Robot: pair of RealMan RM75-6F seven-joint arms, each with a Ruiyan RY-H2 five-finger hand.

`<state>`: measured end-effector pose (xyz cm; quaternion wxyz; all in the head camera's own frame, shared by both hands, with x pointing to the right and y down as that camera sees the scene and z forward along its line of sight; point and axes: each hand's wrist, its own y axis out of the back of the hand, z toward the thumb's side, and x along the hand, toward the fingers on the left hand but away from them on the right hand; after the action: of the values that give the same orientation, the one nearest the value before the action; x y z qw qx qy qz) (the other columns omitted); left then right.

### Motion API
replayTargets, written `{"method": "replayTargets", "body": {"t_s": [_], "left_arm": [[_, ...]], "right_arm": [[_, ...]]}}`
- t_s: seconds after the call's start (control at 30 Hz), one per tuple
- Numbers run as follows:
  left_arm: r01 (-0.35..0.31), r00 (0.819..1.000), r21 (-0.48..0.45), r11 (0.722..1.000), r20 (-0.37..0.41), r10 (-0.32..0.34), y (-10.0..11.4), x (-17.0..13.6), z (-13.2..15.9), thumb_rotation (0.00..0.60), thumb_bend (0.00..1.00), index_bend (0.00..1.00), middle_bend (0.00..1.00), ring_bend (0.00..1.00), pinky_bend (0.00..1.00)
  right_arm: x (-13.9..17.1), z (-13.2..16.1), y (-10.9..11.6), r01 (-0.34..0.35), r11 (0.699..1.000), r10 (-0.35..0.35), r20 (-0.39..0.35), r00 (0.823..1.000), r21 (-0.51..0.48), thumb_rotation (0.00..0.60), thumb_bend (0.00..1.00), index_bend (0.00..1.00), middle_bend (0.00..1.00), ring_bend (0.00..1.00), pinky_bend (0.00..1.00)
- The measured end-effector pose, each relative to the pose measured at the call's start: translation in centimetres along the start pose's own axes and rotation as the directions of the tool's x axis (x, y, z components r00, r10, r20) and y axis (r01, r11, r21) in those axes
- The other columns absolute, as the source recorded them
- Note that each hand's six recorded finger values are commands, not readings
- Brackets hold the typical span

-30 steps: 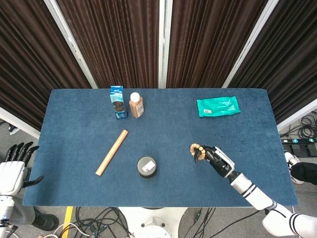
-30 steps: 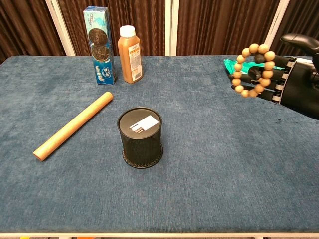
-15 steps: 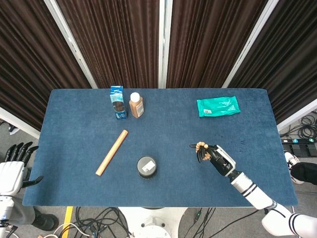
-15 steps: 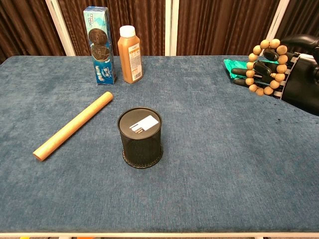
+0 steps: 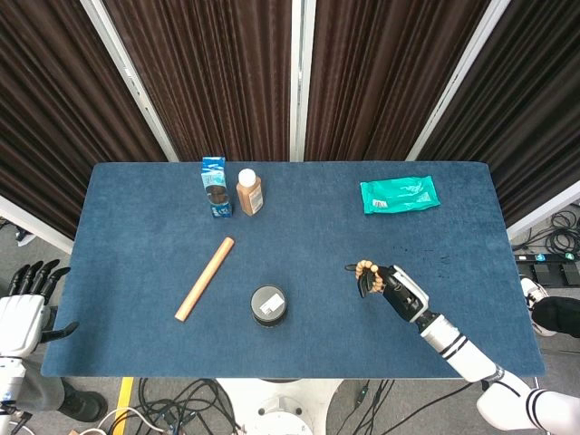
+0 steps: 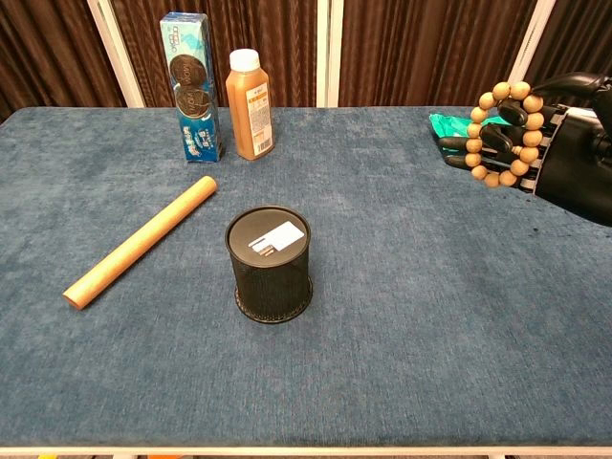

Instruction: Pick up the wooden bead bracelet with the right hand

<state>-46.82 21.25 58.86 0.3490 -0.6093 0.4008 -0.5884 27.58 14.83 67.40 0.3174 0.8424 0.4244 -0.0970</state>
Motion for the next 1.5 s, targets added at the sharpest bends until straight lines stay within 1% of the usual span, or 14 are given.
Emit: {"method": "replayTargets", "body": {"t_s": [0.1, 0.2, 0.27, 0.33, 0.4, 0.43, 0.77, 0.93, 1.13, 1.2, 1.27, 1.37, 1.5], "left_arm": [[-0.003, 1.000, -0.002, 1.000, -0.001, 0.003, -0.01, -0.01, -0.02, 0.600, 0.00, 0.17, 0.08, 0.01, 0.02], [-0.002, 1.000, -0.002, 1.000, -0.001, 0.002, -0.08, -0.03, -0.04, 0.600, 0.00, 0.17, 0.08, 0.01, 0.02], [-0.002, 1.000, -0.003, 1.000, -0.001, 0.002, -0.08, -0.04, -0.03, 0.600, 0.00, 0.17, 0.08, 0.01, 0.02], [-0.003, 1.000, -0.003, 1.000, 0.000, 0.003, -0.08, -0.05, -0.02, 0.600, 0.00, 0.17, 0.08, 0.01, 0.02], [-0.003, 1.000, -0.004, 1.000, 0.000, 0.003, -0.07, -0.06, 0.00, 0.600, 0.00, 0.17, 0.08, 0.01, 0.02], [-0.002, 1.000, -0.004, 1.000, 0.000, 0.002, -0.10, -0.05, 0.00, 0.600, 0.00, 0.17, 0.08, 0.01, 0.02], [0.003, 1.000, -0.004, 1.000, 0.000, -0.003, -0.20, -0.04, 0.01, 0.600, 0.00, 0.17, 0.08, 0.01, 0.02], [0.005, 1.000, -0.004, 1.000, 0.000, -0.005, -0.30, -0.07, 0.03, 0.600, 0.00, 0.17, 0.08, 0.01, 0.02], [0.008, 1.000, -0.004, 1.000, -0.002, -0.008, -0.35, -0.11, -0.03, 0.600, 0.00, 0.17, 0.08, 0.01, 0.02], [0.008, 1.000, -0.004, 1.000, -0.002, -0.008, -0.33, -0.09, -0.01, 0.600, 0.00, 0.17, 0.08, 0.01, 0.02], [0.007, 1.000, -0.003, 1.000, -0.002, -0.007, -0.30, -0.08, 0.00, 0.600, 0.00, 0.17, 0.08, 0.01, 0.02], [0.007, 1.000, -0.002, 1.000, -0.002, -0.007, -0.33, -0.08, 0.01, 0.600, 0.00, 0.17, 0.08, 0.01, 0.02], [0.008, 1.000, -0.002, 1.000, -0.002, -0.008, -0.30, -0.14, 0.01, 0.600, 0.00, 0.17, 0.08, 0.01, 0.02]], "right_arm": [[0.00, 0.00, -0.02, -0.002, 1.000, 0.002, 0.002, 1.000, 0.001, 0.208, 0.68, 0.64, 0.62, 0.16, 0.00], [-0.01, 0.05, 0.05, 0.000, 1.000, 0.000, 0.001, 1.000, 0.007, 0.226, 0.73, 0.64, 0.62, 0.16, 0.00], [-0.01, 0.12, 0.04, 0.000, 1.000, 0.000, -0.002, 1.000, 0.008, 0.273, 0.84, 0.63, 0.62, 0.16, 0.00], [0.02, 0.16, 0.02, -0.002, 1.000, 0.002, -0.004, 1.000, 0.014, 0.300, 0.93, 0.62, 0.62, 0.16, 0.00], [0.04, 0.20, -0.04, -0.006, 1.000, 0.006, -0.005, 1.000, 0.018, 0.326, 0.99, 0.59, 0.61, 0.16, 0.00], [0.06, 0.23, -0.04, -0.008, 1.000, 0.008, -0.006, 1.000, 0.022, 0.339, 1.00, 0.58, 0.61, 0.16, 0.00], [0.23, 0.54, -0.36, -0.034, 0.999, 0.035, -0.028, 0.999, 0.039, 0.392, 1.00, 0.53, 0.57, 0.15, 0.00], [0.30, 0.53, -0.49, -0.051, 0.998, 0.053, -0.034, 0.998, 0.046, 0.455, 1.00, 0.51, 0.53, 0.13, 0.00], [0.31, 0.38, -0.58, -0.067, 0.996, 0.069, -0.032, 0.997, 0.053, 0.493, 1.00, 0.47, 0.48, 0.11, 0.00], [0.29, 0.39, -0.59, -0.070, 0.996, 0.072, -0.032, 0.997, 0.055, 0.515, 1.00, 0.46, 0.46, 0.11, 0.00], [0.28, 0.37, -0.64, -0.075, 0.996, 0.077, -0.030, 0.997, 0.057, 0.552, 1.00, 0.43, 0.44, 0.09, 0.00], [0.30, 0.36, -0.65, -0.083, 0.995, 0.085, -0.025, 0.996, 0.063, 0.585, 1.00, 0.37, 0.41, 0.07, 0.00], [0.24, 0.44, -0.48, -0.084, 0.994, 0.085, -0.019, 0.996, 0.073, 0.589, 1.00, 0.31, 0.38, 0.05, 0.00]]}}
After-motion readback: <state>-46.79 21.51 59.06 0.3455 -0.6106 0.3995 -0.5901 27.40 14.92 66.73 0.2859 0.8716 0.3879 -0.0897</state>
